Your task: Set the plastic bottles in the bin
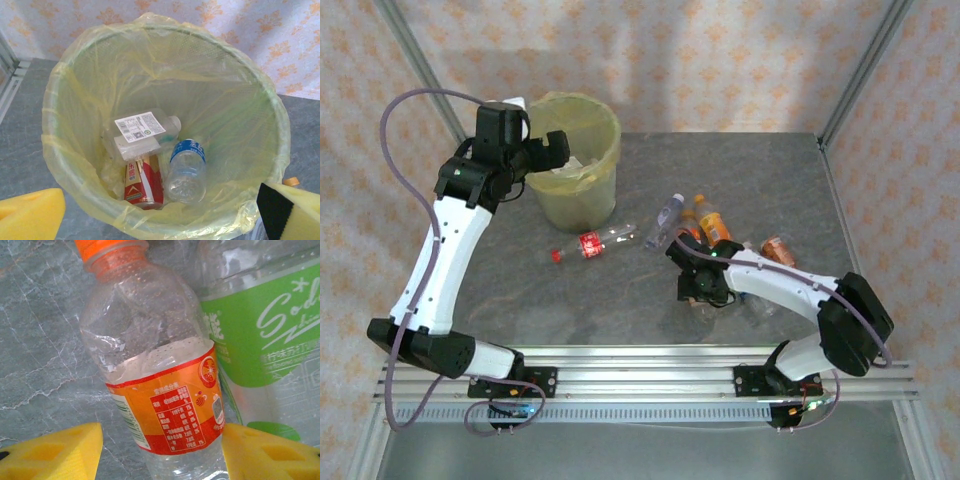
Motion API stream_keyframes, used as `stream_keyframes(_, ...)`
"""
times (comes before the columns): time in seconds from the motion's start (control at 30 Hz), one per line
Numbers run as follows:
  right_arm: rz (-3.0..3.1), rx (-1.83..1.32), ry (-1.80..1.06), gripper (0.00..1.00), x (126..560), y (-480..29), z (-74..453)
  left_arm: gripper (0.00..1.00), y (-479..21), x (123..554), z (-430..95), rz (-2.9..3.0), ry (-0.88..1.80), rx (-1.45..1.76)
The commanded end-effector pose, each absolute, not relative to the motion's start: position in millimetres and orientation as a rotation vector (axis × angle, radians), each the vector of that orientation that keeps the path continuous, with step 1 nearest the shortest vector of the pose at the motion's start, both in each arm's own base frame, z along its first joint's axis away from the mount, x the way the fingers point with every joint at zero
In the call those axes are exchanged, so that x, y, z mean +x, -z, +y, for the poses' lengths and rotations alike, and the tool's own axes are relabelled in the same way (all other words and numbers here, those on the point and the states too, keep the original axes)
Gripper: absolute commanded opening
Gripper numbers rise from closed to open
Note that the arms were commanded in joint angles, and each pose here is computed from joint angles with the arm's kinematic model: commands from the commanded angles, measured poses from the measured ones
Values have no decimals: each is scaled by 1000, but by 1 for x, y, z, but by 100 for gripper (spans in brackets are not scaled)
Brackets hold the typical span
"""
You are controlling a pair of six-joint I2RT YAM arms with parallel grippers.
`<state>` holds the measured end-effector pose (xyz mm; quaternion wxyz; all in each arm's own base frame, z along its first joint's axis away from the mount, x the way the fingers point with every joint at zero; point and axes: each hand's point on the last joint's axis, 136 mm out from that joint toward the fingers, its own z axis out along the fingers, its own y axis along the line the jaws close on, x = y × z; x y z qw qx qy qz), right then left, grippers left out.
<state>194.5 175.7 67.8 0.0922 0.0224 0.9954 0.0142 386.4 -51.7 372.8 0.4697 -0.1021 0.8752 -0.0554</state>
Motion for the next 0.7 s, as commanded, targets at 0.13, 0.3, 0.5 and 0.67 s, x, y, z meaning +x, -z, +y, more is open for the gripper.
stream_keyframes(0.13,2963,48,-16,64,189,-61,179,100,-391,384,-57,2067,233,-283)
stream_keyframes(0.3,2965,52,-10,64,190,-54,181,100,-388,384,-58,2072,237,-292)
stream_keyframes(0.5,2979,41,35,65,190,-42,178,100,-385,384,-57,2078,234,-298)
stream_keyframes(0.67,2989,33,-3,65,188,-32,183,100,-385,384,-57,2075,240,-304)
